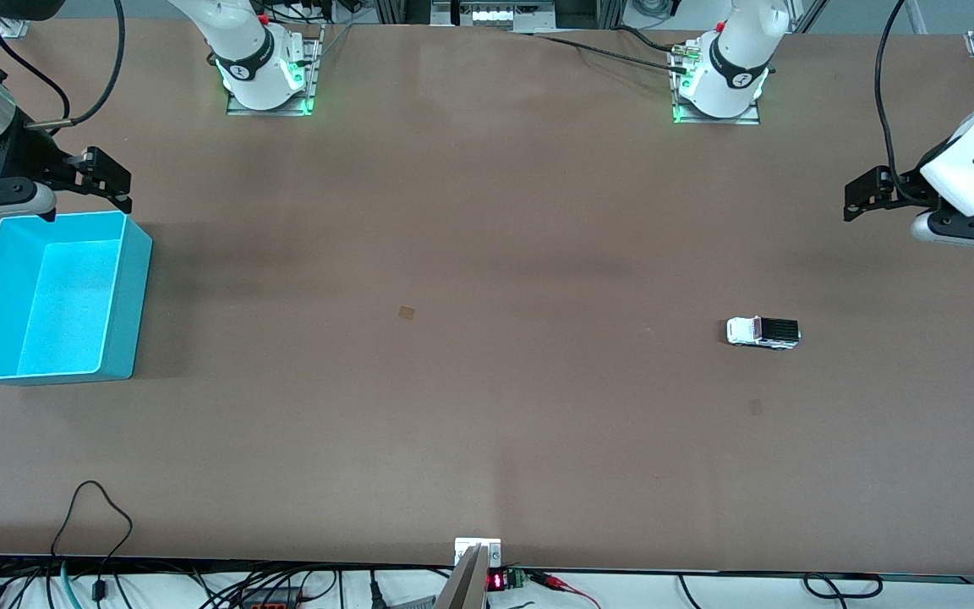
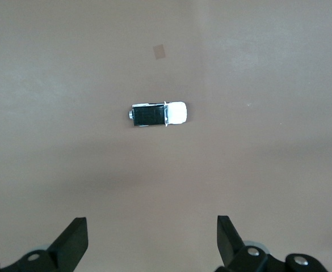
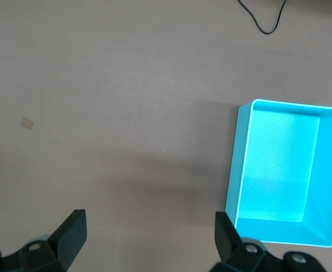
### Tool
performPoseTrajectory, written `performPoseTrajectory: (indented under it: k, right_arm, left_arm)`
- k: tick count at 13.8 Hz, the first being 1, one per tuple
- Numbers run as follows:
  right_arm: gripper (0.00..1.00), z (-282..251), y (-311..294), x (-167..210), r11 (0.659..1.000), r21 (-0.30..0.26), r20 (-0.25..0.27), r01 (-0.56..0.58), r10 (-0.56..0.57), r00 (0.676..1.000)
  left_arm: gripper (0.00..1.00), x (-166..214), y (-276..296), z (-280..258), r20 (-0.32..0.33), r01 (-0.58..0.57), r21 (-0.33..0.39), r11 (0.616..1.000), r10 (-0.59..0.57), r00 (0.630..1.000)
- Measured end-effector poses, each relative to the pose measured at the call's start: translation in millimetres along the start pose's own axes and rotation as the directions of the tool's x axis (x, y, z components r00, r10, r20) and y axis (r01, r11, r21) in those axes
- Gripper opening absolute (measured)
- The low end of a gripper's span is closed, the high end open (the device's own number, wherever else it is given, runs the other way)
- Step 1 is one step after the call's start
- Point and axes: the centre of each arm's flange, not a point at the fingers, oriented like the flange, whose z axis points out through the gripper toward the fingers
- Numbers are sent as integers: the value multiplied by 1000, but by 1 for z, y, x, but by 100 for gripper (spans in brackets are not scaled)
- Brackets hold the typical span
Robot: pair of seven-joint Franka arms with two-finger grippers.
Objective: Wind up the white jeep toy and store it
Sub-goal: 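Move the left gripper over the white jeep toy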
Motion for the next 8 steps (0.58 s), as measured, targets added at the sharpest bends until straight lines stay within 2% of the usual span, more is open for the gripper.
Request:
performPoseTrajectory:
  k: [8]
  right_arm:
    - [100,-2,-3,1,1000,-18,-3,10,-10,1000]
  left_arm:
    - [100,0,0,2,8,15,-1,1000,-15,1000]
